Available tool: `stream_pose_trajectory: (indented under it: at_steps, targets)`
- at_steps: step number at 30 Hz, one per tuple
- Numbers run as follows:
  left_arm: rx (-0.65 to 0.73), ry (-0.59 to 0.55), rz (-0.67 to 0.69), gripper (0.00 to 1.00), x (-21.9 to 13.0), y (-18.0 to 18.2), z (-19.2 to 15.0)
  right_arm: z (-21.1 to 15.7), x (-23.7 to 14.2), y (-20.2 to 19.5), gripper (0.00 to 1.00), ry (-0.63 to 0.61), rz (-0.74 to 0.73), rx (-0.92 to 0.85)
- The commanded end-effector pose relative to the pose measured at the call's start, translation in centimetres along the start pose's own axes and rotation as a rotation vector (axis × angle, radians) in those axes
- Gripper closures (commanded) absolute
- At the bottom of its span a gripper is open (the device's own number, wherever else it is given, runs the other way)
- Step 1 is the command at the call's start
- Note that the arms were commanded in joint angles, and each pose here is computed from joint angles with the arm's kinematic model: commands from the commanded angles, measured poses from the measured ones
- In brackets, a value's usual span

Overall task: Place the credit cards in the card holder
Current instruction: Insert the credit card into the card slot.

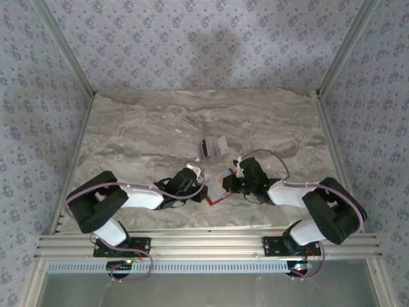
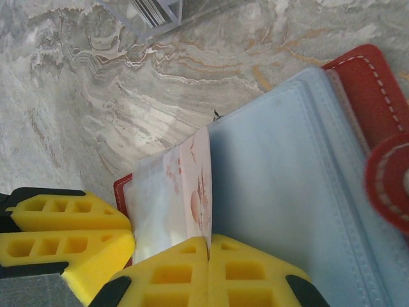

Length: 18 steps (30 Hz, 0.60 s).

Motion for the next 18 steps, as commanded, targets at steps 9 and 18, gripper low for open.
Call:
stream_pose_trajectory:
  at_steps: [9,18]
  targets:
    - [0.007,0.109,0.158,0.84,0.8,2.7,-2.4,-2.1,0.7,-1.6,1.0,0.116,-0.104,0.012]
    - [0.006,0.119,0.168,0.84,1.5,2.7,-2.3,-2.8,1.8,-1.3,1.0,0.149,-0.114,-0.026]
Point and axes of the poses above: each hand's point on the last joint's axis, 136 mm out from that joint toward the fingers, its own x axis out along the fingers, its own y axis along the line the jaws close on, z = x × y, the point moved 10 cm from there along -x, back along the fingers, and after that the axes turned 10 degrees about -x, right-handed, at the moved point
